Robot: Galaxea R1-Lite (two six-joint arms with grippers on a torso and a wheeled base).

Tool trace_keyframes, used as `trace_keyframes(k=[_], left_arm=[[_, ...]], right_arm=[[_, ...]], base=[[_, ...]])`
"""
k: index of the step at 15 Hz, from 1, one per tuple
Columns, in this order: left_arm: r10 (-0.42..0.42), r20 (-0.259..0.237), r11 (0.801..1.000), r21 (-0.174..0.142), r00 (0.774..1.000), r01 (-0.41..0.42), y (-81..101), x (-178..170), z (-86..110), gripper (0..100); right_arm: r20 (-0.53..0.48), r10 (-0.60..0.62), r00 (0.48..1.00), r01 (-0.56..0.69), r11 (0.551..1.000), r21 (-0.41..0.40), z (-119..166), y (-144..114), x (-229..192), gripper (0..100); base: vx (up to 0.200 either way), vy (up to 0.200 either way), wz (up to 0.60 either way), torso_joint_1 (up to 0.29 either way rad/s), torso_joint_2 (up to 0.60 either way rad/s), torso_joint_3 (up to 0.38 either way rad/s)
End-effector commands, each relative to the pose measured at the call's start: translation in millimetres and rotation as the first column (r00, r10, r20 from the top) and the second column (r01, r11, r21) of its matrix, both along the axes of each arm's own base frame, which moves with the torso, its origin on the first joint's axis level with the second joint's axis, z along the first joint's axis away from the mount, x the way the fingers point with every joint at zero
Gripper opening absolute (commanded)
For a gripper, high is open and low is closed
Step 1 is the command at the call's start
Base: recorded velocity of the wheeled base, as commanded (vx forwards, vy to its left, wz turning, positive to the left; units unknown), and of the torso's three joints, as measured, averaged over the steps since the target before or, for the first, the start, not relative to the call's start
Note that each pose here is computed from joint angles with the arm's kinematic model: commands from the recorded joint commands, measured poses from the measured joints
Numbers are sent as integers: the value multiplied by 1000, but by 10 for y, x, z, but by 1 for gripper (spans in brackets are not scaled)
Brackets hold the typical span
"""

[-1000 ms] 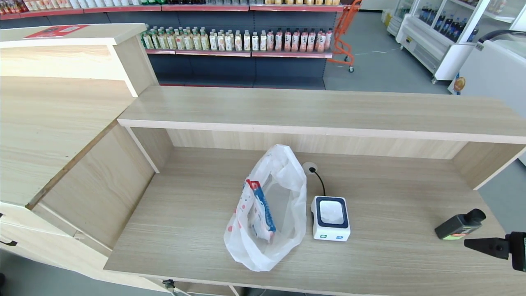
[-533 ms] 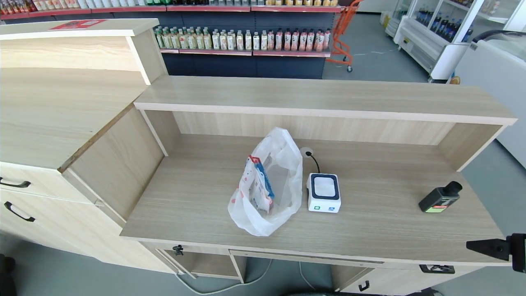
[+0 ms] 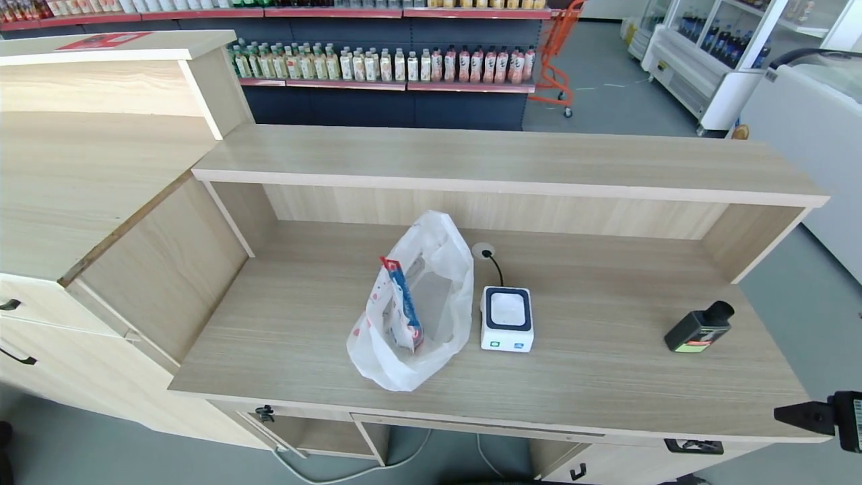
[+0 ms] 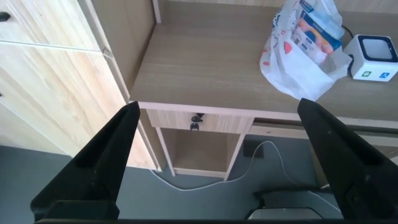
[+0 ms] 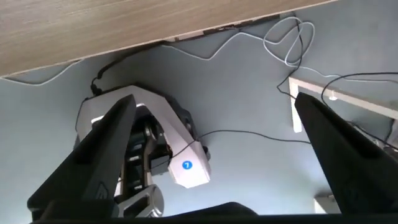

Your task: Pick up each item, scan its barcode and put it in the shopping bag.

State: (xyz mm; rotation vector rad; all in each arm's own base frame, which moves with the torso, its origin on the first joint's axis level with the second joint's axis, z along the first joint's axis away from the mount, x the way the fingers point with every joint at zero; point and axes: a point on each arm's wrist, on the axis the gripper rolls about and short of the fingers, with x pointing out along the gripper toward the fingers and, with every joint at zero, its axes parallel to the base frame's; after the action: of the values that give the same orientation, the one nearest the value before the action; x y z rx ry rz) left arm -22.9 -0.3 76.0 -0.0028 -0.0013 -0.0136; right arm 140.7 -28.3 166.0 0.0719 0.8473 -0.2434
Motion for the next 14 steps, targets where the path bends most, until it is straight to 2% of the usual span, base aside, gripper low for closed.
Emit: trace_keyframes(k=[1, 4, 7, 14], left_arm=[[0, 0, 1000, 0, 1000, 0, 0, 0, -1, 100], [0, 0, 1000, 0, 1000, 0, 0, 0, -1, 100], [0, 2, 1000, 0, 1000, 0, 0, 0, 1, 100], [-2, 2, 1000, 0, 1000, 2, 0, 0, 1, 100]], right_arm=[[-47, 14, 999, -15, 1000, -19, -59, -23, 83, 100], [-83, 46, 996, -51, 996, -69, -92, -30, 101, 100], [-145, 31, 989, -57, 982, -181, -129, -60, 127, 100], [-216, 98, 971, -147, 964, -221, -220, -74, 314, 100]], base=[[0, -200, 0, -2, 2, -2], [0, -200, 0, 1, 4, 2], [0, -200, 0, 2, 2, 1], [0, -200, 0, 2, 1, 2]])
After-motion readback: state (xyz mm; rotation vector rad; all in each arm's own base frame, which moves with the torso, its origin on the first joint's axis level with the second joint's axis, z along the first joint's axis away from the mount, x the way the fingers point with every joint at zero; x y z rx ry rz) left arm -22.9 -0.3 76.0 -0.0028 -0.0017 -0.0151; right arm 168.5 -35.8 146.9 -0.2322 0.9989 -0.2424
